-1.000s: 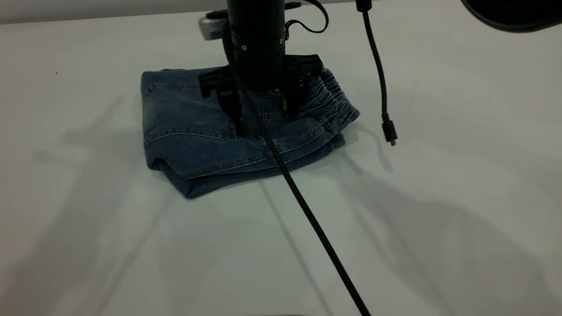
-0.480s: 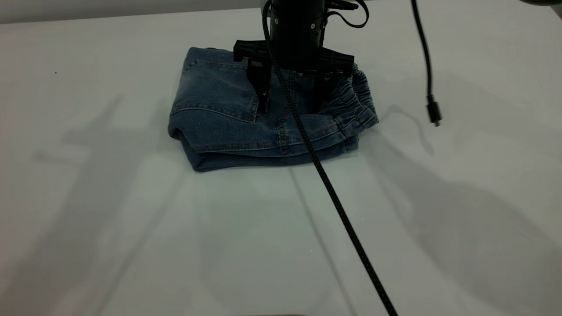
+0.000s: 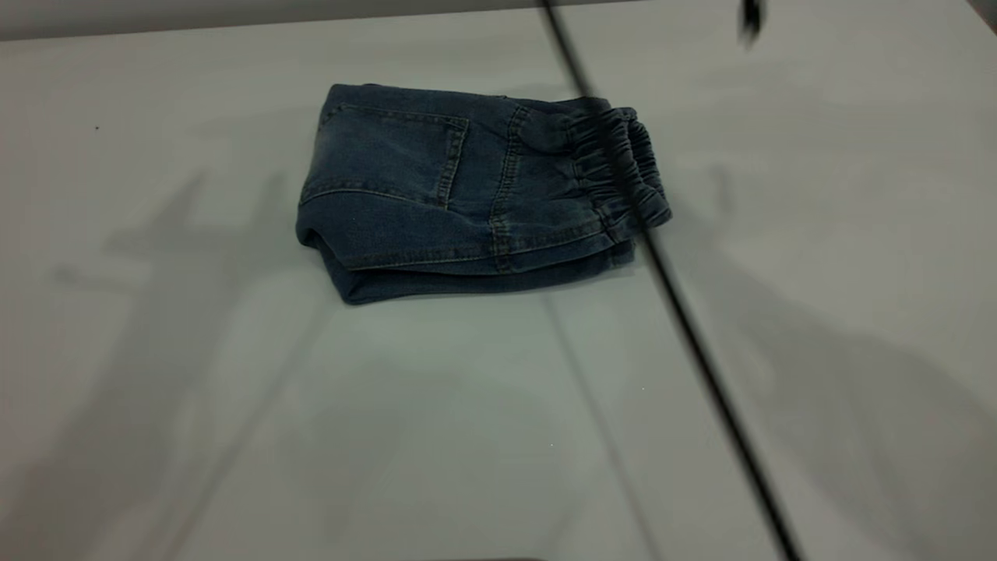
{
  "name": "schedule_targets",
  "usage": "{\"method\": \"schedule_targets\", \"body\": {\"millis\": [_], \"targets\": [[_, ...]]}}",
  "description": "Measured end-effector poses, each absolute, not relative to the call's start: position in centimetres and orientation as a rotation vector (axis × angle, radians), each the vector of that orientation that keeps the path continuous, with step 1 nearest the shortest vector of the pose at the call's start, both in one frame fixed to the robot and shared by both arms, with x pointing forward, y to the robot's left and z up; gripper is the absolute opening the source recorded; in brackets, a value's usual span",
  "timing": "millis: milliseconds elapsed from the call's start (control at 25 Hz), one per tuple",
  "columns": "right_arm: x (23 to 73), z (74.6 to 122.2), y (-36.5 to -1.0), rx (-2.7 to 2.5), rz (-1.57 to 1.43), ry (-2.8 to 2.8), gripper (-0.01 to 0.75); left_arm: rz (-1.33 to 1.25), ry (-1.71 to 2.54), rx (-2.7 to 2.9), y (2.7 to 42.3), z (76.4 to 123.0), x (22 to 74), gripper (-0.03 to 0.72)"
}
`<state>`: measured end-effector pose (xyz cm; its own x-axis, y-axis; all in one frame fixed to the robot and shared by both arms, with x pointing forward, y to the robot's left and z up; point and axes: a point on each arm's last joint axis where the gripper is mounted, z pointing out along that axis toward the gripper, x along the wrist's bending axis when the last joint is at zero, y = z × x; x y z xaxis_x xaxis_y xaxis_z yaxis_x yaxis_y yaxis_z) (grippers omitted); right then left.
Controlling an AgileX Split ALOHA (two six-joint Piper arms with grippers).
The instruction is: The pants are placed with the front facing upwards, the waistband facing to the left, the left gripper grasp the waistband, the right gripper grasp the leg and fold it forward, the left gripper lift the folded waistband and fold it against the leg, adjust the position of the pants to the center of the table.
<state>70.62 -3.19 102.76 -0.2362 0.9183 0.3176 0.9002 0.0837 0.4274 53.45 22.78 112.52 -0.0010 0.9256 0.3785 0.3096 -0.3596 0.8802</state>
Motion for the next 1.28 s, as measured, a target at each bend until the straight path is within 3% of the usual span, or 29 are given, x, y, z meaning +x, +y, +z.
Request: {"method": "schedule_targets", "body": {"millis": [280,760,960,1280], "targets": [[65.9,116.3,-5.5,1.526,1.141,2.266,0.500,1.453,1.277,1.613,24.1,115.3,51.2,0.511],[53.5,132.4,-11.6,1.113,1.472,2.090,0.500,1.621,1.378,1.193,29.6,122.4,41.3,0.426],[48.7,133.5,-14.3,1.079,1.407,2.124,0.500,1.661,1.452,1.056,31.6,123.5,38.0,0.414],[42.7,126.6,-18.1,1.213,1.096,2.319,0.500,1.692,1.548,0.955,33.1,123.8,35.7,0.412]]}}
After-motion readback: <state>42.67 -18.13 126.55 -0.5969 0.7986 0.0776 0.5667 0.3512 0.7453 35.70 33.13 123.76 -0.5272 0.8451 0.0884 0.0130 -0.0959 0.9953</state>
